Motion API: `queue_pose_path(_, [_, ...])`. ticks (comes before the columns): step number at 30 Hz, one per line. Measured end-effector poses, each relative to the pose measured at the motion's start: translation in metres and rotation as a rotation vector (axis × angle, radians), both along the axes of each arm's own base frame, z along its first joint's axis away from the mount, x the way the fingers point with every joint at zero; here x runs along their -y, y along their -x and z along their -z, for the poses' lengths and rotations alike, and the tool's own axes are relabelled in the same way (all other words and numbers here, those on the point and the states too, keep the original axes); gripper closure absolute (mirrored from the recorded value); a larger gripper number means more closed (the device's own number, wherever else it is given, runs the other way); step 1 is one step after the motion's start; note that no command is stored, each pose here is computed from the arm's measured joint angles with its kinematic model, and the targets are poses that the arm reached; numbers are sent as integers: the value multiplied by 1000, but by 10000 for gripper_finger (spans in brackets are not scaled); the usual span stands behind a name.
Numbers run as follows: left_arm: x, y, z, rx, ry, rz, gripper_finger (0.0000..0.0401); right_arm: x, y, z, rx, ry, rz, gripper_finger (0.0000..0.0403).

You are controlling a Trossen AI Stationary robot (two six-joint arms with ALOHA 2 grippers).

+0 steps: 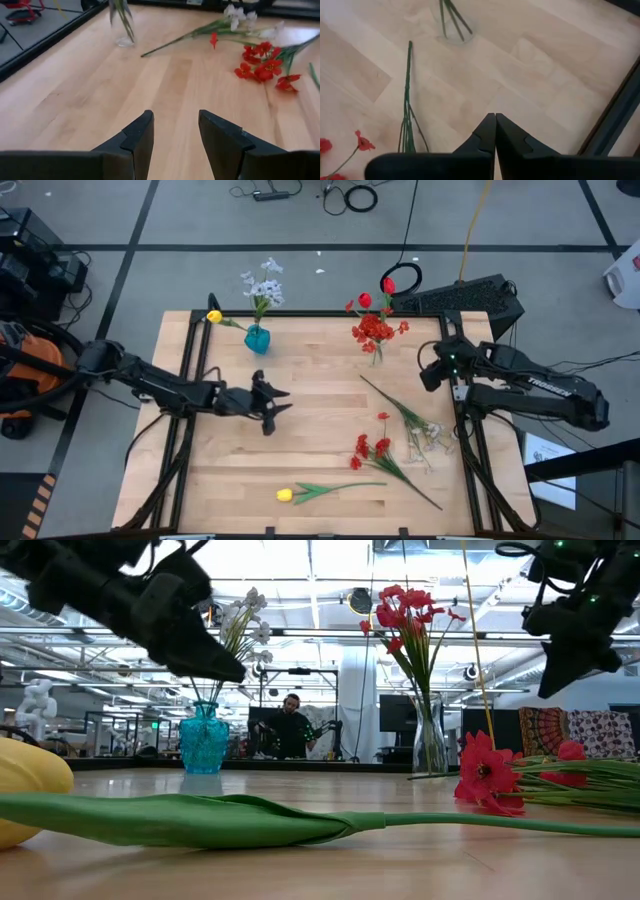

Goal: Sort flowers into vase by color
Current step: Put the yellow flower into the blue vase

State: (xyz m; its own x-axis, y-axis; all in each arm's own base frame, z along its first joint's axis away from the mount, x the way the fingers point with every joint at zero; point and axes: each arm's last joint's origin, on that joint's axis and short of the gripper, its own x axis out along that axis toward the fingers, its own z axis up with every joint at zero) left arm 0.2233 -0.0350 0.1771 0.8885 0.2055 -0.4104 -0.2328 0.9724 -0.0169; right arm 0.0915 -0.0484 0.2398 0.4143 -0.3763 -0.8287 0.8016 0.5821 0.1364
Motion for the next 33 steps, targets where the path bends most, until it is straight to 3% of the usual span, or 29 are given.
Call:
queue_pose_path(10, [34,-78,-22,-302,71,-36,239,0,-5,-3,27,67,-18,402])
queue_pose_path(18, [70,-135,-43,-346,199,103,239,-1,-4,-2,10,64,-25,402])
queue_pose_path(22, [84,-148,-50,-369,266,124,239,-1,-4,-2,6,68,-34,403])
queue_pose_path(28, [117,-154,-44,-472,227,178,239,-1,-4,-2,4,69,-40,403])
queue_pose_path(33, [144,-160,-21,-576,190,218,239,-1,-4,-2,1,67,-43,403])
